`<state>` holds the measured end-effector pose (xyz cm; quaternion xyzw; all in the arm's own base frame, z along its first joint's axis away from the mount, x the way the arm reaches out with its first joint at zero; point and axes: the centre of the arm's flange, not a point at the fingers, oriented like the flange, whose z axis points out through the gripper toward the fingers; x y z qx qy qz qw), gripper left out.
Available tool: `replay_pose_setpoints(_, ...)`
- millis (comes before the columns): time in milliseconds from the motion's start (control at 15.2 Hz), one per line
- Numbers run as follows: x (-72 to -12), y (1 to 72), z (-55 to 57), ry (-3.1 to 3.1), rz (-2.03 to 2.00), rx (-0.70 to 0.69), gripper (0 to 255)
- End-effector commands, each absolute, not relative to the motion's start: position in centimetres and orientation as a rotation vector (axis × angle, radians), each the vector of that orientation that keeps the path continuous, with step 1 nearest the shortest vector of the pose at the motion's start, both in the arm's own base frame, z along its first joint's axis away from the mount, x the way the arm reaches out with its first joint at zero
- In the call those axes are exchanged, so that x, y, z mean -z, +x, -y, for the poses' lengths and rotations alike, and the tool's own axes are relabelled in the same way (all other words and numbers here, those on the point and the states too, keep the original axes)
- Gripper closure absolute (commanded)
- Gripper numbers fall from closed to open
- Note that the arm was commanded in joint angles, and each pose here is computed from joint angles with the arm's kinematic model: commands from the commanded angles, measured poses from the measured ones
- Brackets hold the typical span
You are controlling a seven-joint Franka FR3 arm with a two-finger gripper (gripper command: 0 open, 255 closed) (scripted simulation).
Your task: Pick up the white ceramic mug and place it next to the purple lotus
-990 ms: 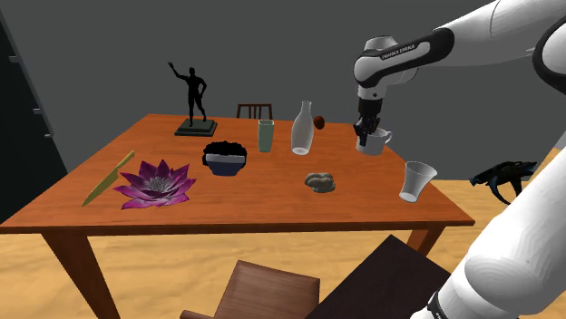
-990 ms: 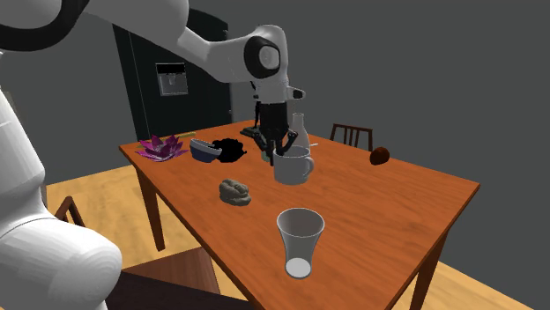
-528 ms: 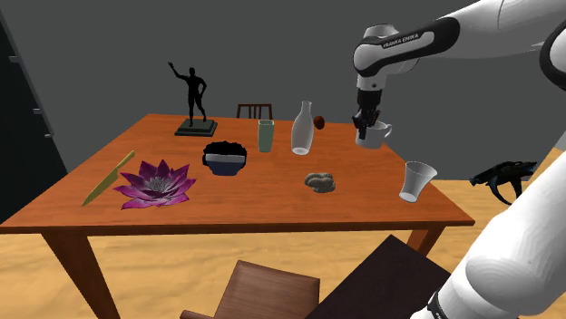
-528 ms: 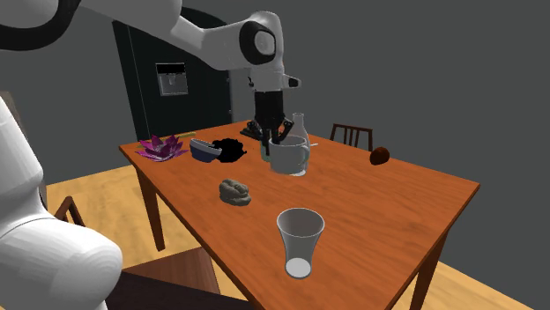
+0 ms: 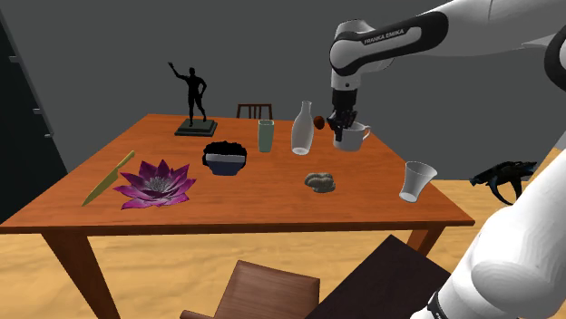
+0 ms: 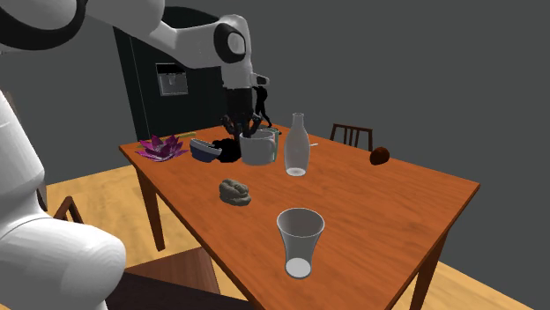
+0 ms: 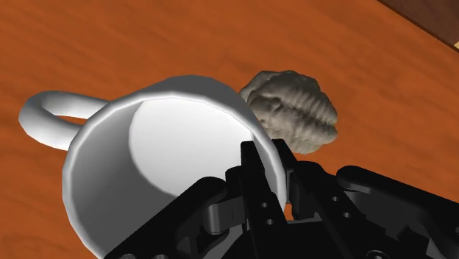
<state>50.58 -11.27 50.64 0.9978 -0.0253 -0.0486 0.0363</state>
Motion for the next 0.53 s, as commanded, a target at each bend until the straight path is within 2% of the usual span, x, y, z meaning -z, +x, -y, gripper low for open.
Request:
replay_pose_setpoints(0,-50.7,51.3,8.8,3.064,0.08,0.149,255)
replay_pose_setpoints(462,-50.8,54.1,0.0,3.064,0.08,0.149,255)
